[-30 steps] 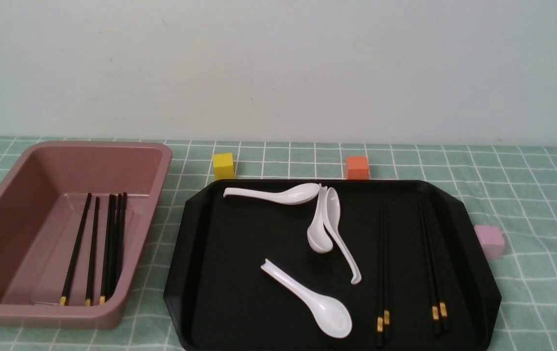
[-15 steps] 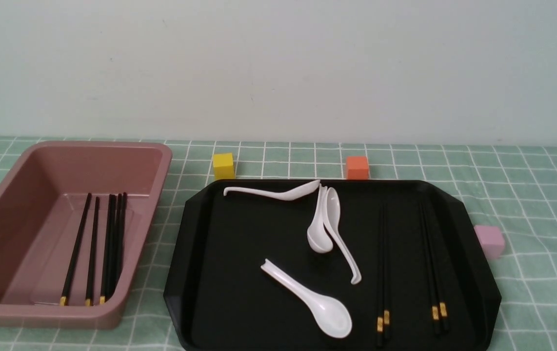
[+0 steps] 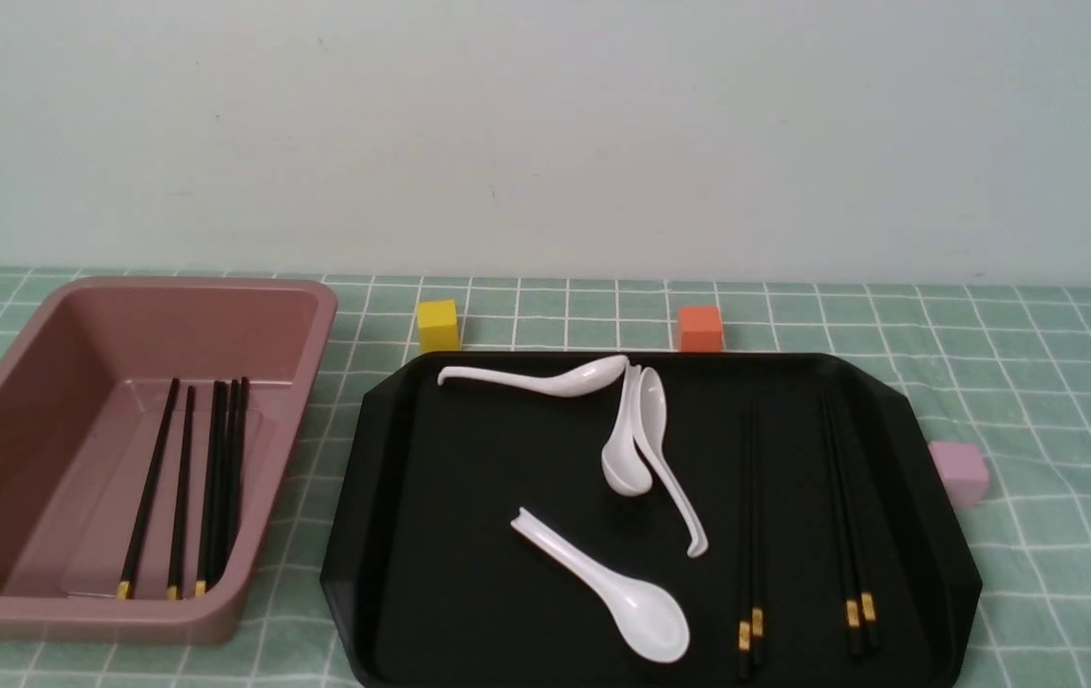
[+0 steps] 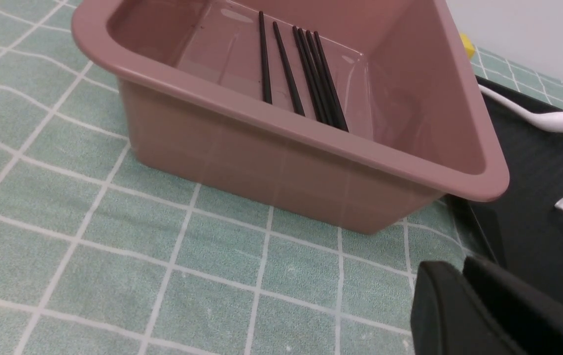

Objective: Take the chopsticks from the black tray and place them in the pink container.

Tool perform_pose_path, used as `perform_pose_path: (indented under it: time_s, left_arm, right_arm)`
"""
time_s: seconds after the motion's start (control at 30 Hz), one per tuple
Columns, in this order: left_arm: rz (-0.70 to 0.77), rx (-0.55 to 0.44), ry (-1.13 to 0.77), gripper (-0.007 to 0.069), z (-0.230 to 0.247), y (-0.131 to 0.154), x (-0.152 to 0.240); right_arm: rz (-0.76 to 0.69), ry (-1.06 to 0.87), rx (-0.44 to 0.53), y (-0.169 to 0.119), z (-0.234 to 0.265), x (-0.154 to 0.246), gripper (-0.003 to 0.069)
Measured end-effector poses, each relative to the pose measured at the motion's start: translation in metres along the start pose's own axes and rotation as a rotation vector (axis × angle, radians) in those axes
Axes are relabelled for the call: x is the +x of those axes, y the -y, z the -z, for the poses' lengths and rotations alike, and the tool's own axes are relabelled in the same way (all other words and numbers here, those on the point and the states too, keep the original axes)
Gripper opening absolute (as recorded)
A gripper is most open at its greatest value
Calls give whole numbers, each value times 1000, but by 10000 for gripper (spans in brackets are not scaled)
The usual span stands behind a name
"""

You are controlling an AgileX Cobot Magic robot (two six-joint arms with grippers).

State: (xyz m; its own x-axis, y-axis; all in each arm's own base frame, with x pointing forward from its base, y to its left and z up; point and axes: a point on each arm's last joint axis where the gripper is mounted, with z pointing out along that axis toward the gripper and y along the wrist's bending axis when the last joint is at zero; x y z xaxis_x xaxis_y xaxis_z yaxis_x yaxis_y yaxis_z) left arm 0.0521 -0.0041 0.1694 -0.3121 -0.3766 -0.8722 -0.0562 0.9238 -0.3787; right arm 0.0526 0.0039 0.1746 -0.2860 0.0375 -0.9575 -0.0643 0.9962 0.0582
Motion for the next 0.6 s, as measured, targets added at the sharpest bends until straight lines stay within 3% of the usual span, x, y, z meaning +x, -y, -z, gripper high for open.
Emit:
perform_pose_path:
  time_s: [0.6]
  left_arm:
    - [2,1,0,81,0,0,0]
  right_arm:
    - [0,0,0,0,0,0,239]
